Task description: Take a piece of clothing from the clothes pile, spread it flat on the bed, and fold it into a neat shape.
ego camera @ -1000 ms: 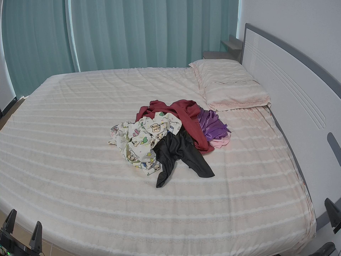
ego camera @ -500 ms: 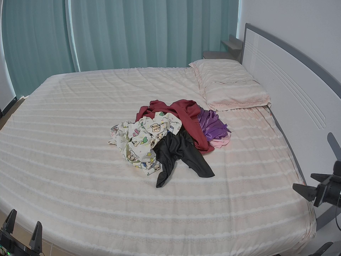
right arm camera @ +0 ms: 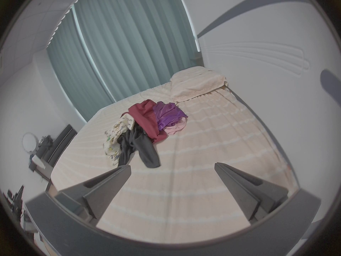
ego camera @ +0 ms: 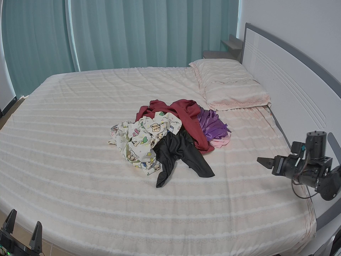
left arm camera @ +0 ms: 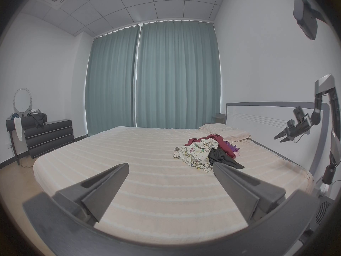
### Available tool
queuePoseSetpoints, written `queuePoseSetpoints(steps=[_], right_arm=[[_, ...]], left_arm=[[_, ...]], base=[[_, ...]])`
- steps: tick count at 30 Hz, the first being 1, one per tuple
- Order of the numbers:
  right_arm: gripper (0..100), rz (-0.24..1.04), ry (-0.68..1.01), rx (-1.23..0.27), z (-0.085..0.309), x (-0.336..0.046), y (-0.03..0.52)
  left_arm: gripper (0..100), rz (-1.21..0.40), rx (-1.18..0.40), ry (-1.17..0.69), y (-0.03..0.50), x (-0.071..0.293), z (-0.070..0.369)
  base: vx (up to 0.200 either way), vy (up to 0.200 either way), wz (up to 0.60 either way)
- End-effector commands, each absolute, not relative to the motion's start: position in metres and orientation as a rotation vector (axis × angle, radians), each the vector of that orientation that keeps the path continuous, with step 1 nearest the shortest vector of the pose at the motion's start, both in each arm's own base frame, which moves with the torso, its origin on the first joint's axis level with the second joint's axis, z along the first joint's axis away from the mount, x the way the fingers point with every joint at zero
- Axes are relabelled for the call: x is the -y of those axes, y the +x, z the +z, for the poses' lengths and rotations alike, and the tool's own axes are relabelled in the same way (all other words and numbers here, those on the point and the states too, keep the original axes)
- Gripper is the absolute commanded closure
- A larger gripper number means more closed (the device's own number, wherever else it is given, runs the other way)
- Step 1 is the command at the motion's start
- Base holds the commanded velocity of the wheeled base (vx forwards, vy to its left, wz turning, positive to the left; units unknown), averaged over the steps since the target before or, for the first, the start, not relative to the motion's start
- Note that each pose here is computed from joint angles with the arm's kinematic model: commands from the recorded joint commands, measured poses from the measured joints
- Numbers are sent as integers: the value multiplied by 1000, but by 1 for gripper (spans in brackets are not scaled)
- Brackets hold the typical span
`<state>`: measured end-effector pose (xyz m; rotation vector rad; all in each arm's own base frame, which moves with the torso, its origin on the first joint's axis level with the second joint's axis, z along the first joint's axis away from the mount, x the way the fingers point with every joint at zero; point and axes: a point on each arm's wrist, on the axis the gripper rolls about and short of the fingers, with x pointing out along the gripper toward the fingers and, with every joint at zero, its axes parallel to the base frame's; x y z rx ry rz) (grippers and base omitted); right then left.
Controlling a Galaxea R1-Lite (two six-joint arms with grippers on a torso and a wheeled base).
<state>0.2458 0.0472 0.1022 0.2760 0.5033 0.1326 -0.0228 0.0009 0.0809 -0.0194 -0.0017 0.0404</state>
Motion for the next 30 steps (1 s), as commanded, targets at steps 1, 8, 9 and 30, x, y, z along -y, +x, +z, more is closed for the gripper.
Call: queuePoseSetpoints(steps=[1,8,9,30], right_arm=[[0,65,324,-561,32,-83,309],[0,114,322,-544,12,-110,344],[0,114,322,-544,12,-110,344],[0,168,252,-515,-68,-198,402]], left_arm=[[0,41,3,-20,-23,-1,76],[0,41,3,-20,-23,-1,76],[0,41,3,-20,-23,-1,76],[0,41,3,-20,-23,-1,76]], base=[[0,0,0],[0,0,0],[0,0,0],[0,0,0]])
